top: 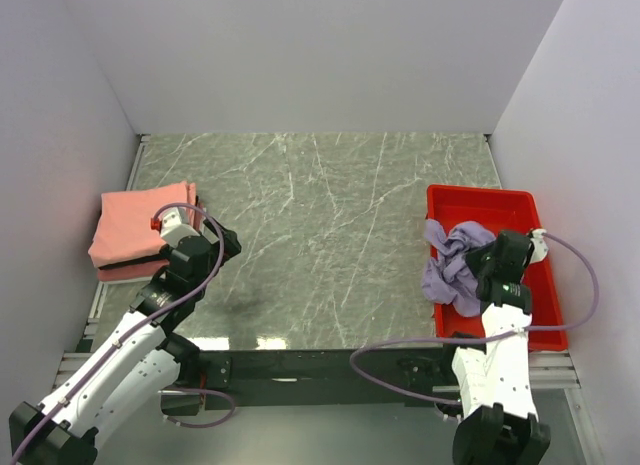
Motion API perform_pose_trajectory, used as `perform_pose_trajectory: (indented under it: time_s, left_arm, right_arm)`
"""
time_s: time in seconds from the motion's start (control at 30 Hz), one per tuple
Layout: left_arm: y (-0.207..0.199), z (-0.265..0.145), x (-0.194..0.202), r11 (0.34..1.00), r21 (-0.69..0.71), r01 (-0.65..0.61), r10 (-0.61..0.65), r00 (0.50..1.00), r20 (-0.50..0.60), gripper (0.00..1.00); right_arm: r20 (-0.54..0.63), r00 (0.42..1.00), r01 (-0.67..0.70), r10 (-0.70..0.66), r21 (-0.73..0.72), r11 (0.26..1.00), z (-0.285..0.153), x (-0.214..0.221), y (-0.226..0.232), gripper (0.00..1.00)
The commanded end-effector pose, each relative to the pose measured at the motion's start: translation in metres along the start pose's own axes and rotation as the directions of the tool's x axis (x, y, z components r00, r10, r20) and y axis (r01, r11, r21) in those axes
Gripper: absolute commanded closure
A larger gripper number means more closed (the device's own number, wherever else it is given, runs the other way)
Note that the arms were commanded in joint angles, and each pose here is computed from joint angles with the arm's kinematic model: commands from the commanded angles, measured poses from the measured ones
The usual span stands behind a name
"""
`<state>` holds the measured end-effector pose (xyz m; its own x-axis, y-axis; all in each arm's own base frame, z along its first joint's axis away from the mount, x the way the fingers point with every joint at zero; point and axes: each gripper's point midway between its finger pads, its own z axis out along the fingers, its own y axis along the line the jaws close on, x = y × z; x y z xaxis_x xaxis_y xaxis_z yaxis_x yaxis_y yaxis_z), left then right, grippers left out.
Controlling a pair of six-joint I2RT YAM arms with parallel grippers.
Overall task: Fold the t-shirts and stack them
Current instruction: Grab the tshirt from the pile, then move the tshirt to the center of the board
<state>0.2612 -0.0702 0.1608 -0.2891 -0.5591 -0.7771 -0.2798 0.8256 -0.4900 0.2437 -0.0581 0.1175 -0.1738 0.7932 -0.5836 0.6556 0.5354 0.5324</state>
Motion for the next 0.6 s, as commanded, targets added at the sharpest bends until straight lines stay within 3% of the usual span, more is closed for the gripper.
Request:
perform_pose_trajectory:
  time_s: [0.0, 0.2, 0.57]
  left_arm:
    - [-0.013, -0.003, -0.017, 0.999, 0.023, 0.037, -0.038, 0.998, 0.04, 0.01]
    - [-0.016, -0.003, -0.017, 0.998, 0.039, 0.043, -0.044, 0.998, 0.042, 0.0]
    - [-0.016, -0.003, -0.017, 0.998, 0.041, 0.042, -0.043, 0.998, 0.037, 0.01]
  right_arm:
    - [0.174, 0.985, 0.019, -0.001, -0.101, 0.995, -0.032, -0.054, 0.038, 1.0]
    - [0.282, 0.959, 0.067, -0.011, -0.191, 0.979, -0.064, -0.088, 0.068, 1.0]
    - [0.294, 0.951, 0.211, -0.098, -0.383, 0.899, -0.097, -0.108, 0.153, 1.0]
